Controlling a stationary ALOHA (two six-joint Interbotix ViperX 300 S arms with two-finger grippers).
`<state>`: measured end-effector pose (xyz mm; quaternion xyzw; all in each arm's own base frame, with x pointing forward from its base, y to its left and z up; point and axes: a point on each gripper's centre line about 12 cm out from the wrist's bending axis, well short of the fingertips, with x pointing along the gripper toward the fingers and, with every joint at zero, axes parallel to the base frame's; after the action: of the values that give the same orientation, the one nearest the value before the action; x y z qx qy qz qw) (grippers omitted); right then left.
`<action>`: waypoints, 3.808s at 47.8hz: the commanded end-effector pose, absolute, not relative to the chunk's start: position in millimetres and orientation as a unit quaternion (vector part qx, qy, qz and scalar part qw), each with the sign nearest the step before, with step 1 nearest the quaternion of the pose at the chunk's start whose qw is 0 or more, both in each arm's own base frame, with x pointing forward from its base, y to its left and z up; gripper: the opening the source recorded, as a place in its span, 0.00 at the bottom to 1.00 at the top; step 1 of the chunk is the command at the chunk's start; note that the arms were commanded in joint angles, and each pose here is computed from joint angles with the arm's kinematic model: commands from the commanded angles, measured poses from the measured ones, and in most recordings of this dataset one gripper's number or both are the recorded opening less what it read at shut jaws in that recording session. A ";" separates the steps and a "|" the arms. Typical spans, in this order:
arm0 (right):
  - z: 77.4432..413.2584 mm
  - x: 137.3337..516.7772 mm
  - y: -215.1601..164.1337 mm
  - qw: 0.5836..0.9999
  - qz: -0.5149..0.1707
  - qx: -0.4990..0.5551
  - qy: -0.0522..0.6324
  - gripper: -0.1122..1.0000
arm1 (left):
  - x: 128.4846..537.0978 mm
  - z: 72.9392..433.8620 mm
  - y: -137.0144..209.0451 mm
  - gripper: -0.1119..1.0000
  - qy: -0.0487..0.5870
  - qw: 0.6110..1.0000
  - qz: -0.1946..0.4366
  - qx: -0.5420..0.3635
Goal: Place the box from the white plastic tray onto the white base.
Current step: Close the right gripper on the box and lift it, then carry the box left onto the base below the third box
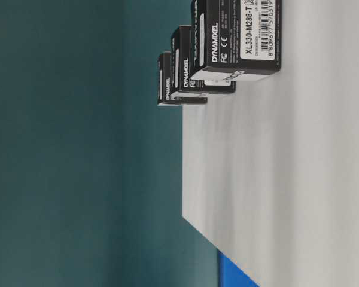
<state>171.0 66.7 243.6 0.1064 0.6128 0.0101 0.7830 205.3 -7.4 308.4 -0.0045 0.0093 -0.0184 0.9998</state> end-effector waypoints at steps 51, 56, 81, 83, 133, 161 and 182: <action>334.2 297.3 113.3 0.786 0.002 0.125 0.605 0.63 | 205.8 314.3 -10.8 0.03 0.022 0.999 -0.026 -0.007; 324.8 318.9 118.1 0.772 -0.013 0.104 0.627 0.63 | 205.2 314.4 -10.8 0.03 0.023 0.999 -0.026 -0.011; 265.5 380.5 134.4 0.754 -0.029 0.090 0.650 0.63 | 202.7 313.8 -10.6 0.03 0.033 0.999 -0.026 -0.011; 261.1 383.1 134.6 0.755 -0.030 0.091 0.648 0.63 | 202.4 313.5 -10.6 0.03 0.033 0.999 -0.026 -0.011; 208.8 388.3 132.6 0.753 -0.021 0.068 0.655 0.63 | 193.3 317.4 -10.9 0.03 0.036 0.999 -0.028 -0.010; 200.9 382.2 126.5 0.746 -0.024 0.062 0.663 0.63 | 193.3 317.6 -10.9 0.03 0.036 0.999 -0.028 -0.010; 201.1 386.0 123.1 0.754 -0.022 0.067 0.653 0.63 | 193.0 316.2 -10.6 0.03 0.038 0.999 -0.027 -0.009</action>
<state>383.8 128.6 206.1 0.0661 0.6509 -0.0168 0.7561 191.5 -10.5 306.3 -0.0109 0.0501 -0.0267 0.9983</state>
